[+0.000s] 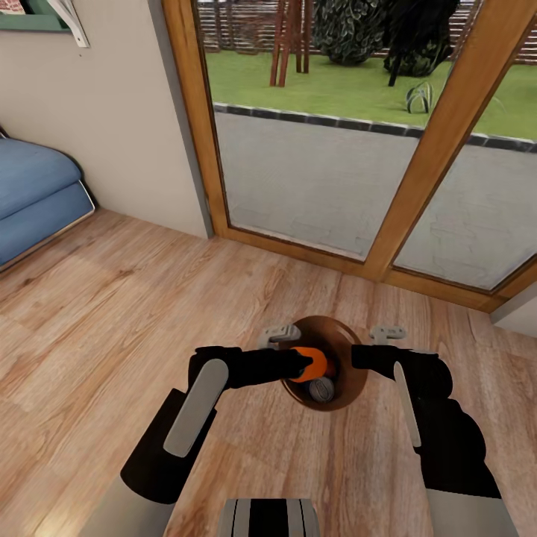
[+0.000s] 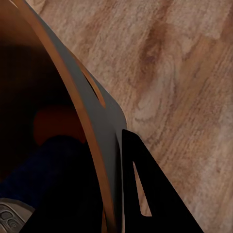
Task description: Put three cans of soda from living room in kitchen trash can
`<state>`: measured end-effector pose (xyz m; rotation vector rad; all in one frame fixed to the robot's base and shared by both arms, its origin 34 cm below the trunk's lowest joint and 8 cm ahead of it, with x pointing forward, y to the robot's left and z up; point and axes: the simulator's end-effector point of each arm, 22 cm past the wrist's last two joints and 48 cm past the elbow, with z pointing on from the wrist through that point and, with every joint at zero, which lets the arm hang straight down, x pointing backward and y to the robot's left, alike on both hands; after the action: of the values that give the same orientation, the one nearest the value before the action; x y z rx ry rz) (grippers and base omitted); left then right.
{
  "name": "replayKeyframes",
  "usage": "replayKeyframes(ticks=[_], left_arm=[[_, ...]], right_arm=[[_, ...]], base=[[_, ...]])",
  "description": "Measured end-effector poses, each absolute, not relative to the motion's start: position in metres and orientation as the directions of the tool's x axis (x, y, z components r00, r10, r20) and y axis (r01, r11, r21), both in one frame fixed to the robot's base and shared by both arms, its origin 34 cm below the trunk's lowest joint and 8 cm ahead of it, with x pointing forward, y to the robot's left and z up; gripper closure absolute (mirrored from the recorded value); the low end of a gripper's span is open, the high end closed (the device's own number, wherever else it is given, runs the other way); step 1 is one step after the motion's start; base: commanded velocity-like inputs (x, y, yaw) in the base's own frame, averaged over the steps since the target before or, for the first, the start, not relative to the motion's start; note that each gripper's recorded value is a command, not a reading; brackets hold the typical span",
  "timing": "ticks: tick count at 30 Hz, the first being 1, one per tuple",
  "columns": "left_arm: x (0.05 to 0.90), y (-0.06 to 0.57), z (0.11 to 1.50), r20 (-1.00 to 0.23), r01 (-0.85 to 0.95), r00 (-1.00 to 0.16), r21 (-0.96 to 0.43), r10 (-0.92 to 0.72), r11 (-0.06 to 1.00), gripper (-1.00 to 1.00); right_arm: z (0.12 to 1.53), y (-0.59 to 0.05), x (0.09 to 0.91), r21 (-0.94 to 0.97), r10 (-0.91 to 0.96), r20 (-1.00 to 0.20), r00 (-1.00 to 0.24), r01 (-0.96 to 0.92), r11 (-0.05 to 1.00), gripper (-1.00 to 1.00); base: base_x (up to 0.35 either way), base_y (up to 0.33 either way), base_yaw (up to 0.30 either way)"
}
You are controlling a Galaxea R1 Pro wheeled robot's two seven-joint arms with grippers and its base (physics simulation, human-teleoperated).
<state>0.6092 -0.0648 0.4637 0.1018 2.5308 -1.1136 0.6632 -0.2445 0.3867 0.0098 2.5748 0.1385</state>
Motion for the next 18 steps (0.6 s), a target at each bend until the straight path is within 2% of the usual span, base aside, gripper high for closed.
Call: replayKeyframes(ticks=[18], left_arm=[[0.611,-0.078,0.463,-0.39,0.215,-0.914,-0.695,-0.109,0.686,1.0]], right_arm=[[0.387,-0.244,0.663,0.1,0.034,-0.533,-0.846,-0.023,0.995,1.0]], base=[[0.0,0.0,0.0]])
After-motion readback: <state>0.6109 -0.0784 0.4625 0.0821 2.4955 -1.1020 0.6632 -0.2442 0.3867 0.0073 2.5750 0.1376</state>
